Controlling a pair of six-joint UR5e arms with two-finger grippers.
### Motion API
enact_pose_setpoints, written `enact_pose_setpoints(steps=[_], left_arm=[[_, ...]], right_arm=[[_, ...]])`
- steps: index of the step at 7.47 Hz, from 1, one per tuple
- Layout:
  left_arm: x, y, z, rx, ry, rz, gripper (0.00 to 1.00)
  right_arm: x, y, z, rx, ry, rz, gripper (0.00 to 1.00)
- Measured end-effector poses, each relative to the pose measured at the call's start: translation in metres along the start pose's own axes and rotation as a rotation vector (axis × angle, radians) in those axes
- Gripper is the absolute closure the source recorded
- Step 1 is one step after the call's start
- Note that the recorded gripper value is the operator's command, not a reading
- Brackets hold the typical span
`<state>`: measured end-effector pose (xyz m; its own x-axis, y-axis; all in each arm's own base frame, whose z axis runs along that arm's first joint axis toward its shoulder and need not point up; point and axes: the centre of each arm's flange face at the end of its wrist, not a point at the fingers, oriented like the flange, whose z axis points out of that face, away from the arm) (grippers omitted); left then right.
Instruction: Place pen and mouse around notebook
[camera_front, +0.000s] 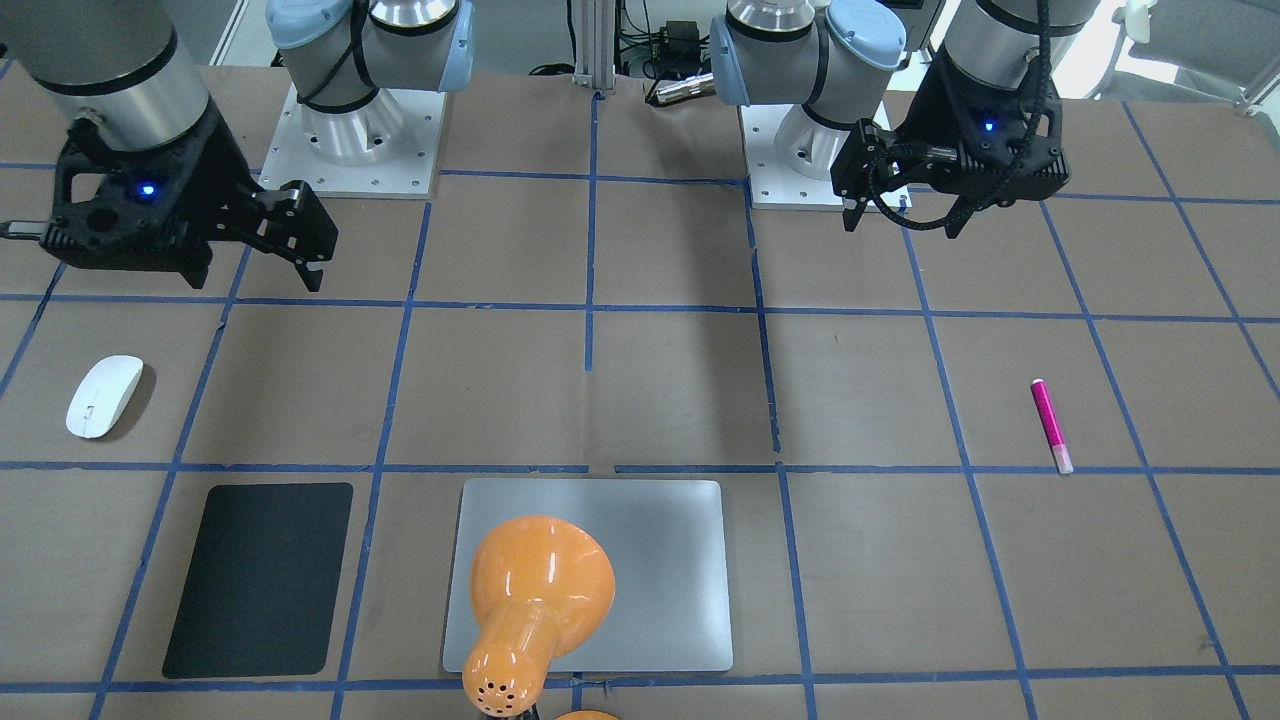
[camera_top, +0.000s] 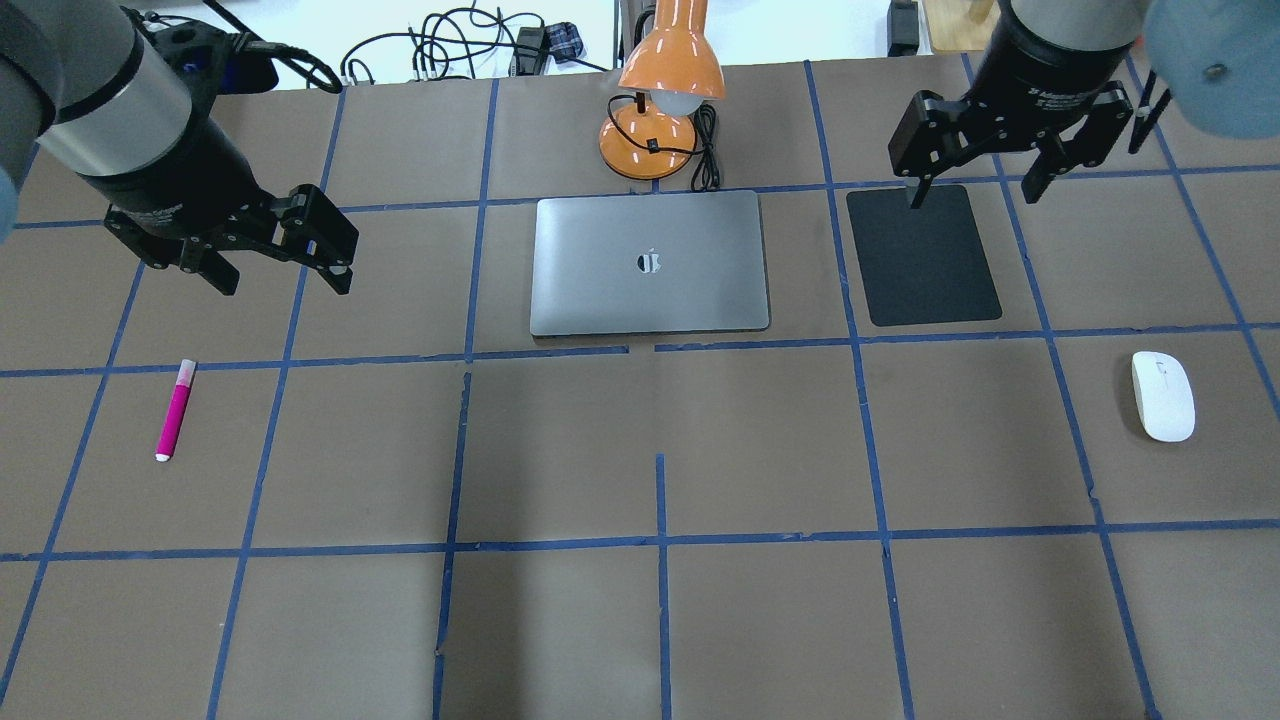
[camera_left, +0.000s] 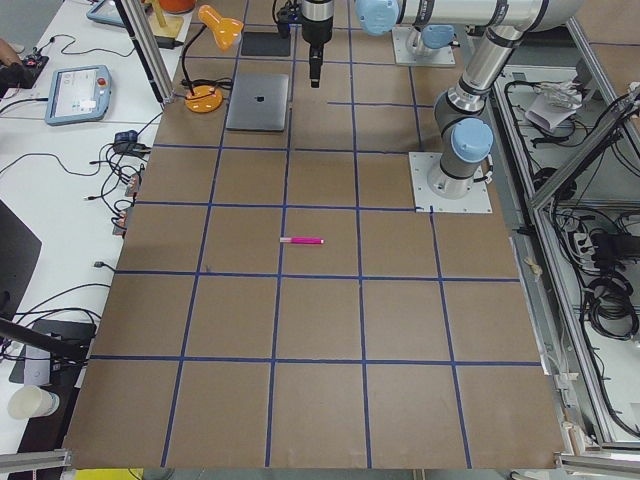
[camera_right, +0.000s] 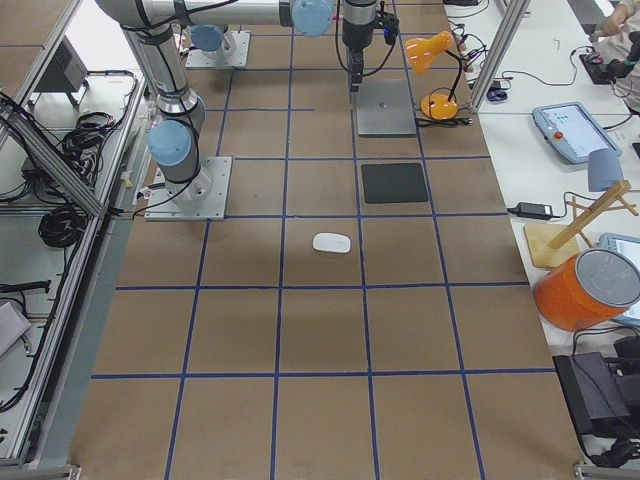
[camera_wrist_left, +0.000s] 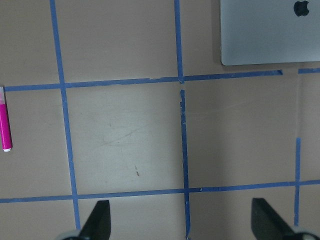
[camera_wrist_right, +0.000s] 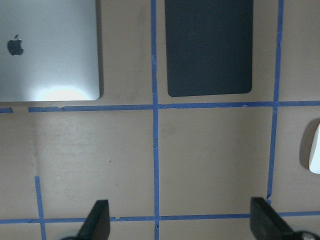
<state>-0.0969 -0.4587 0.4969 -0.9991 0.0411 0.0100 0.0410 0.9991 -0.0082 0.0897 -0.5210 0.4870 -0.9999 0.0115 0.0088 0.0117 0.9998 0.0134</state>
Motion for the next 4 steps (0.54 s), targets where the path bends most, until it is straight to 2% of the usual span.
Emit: enact_pose_setpoints(steps=[2, 4], left_arm=[[-0.001, -0.003, 0.003, -0.002, -0.001, -0.004, 0.0], [-0.012, -0.008, 0.009, -0.008, -0.003, -0.036, 0.0]], right_arm=[[0.08, -0.001, 0.028, -0.071, -0.028, -0.038, 0.0], [0.171, 0.007, 0.084, -0.075, -0.053, -0.024, 0.0]])
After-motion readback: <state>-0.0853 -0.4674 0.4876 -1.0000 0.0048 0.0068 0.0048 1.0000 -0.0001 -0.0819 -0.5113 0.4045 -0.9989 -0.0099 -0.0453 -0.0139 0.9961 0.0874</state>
